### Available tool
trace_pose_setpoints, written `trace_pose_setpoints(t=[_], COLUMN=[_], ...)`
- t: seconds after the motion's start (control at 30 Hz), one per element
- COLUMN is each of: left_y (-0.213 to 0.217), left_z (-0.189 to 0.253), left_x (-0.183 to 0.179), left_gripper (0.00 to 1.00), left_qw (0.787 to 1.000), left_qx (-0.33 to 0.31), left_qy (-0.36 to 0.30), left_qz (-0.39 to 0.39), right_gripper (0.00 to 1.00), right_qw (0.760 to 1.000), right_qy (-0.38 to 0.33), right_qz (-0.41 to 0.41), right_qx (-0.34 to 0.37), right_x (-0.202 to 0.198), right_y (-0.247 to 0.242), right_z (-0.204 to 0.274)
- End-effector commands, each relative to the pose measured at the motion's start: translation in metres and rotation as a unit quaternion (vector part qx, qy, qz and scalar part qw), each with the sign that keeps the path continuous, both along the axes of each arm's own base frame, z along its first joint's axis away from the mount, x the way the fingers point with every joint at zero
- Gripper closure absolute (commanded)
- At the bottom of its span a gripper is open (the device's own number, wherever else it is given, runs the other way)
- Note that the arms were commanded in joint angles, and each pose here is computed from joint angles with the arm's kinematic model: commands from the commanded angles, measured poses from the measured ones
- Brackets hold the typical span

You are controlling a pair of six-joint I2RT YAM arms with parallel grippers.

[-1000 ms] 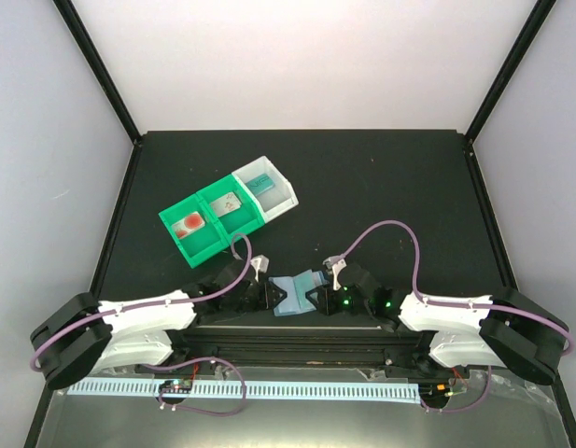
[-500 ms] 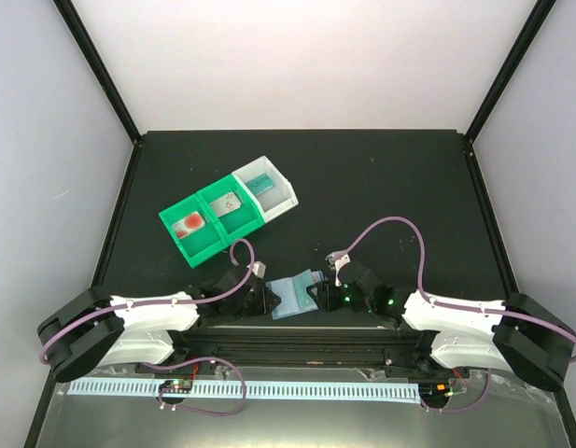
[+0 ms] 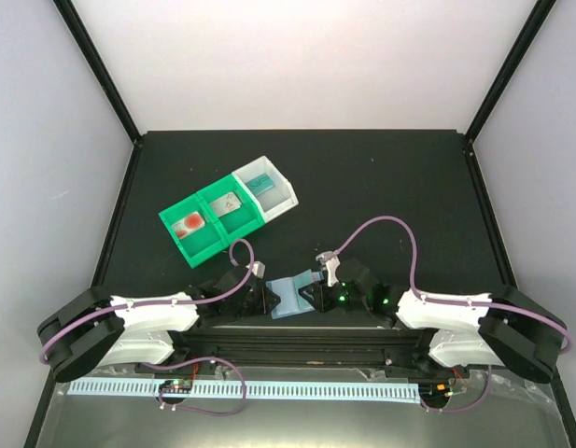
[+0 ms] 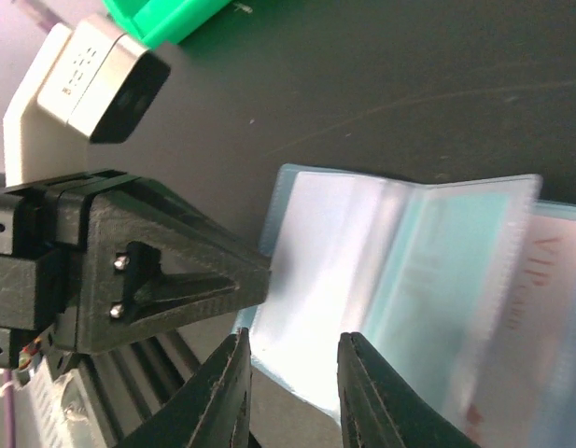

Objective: Take the credit cards out of the card holder

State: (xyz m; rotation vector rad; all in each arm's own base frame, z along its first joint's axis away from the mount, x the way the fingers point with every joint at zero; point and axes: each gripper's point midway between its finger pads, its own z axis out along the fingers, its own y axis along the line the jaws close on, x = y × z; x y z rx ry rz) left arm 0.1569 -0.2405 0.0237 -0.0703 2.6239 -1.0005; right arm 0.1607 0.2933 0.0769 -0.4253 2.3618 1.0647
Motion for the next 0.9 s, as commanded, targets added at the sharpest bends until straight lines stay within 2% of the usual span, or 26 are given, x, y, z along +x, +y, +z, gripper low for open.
trace_pose_setpoints(t=[0.0,0.1,0.17,0.3,0.43,0.57,0.87], left_y=[0.002,0.002,0.002,0.005,0.004,0.003,0.004], left_z=[-0.005,-0.005,-0.006,-0.009,-0.01,-0.01,-0.008], left_x=[0.0,0.0,0.0,-0.001,-0.001,-0.001,0.0], left_gripper=[0.8,0.8,0.8,0.8,0.8,0.8,0.8], left_qw=[1.0,1.0,1.0,1.0,1.0,1.0,1.0], left_qx=[0.011,0.012,0.013,0.017,0.014,0.015,0.014], left_qy=[-0.002,-0.001,0.001,0.007,0.009,0.011,0.009], left_qz=[-0.001,-0.001,0.0,0.006,0.009,0.009,0.015], right_gripper=[0.71,0.69,0.63,0.58,0.55,0.53,0.56], right_qw=[0.997,0.997,0.999,0.998,0.994,0.996,0.999], right_qy=[0.001,0.006,0.005,-0.022,-0.022,-0.013,-0.006], right_qz=[0.054,0.054,0.025,-0.049,-0.076,-0.069,0.022], right_qx=[0.057,0.057,0.027,-0.045,-0.07,-0.06,0.025], right_x=[-0.011,-0.011,-0.004,0.016,0.019,0.017,-0.002], right_y=[0.022,0.024,0.014,-0.017,-0.032,-0.028,0.01], right_z=[0.013,0.013,0.007,-0.002,-0.011,-0.013,0.01])
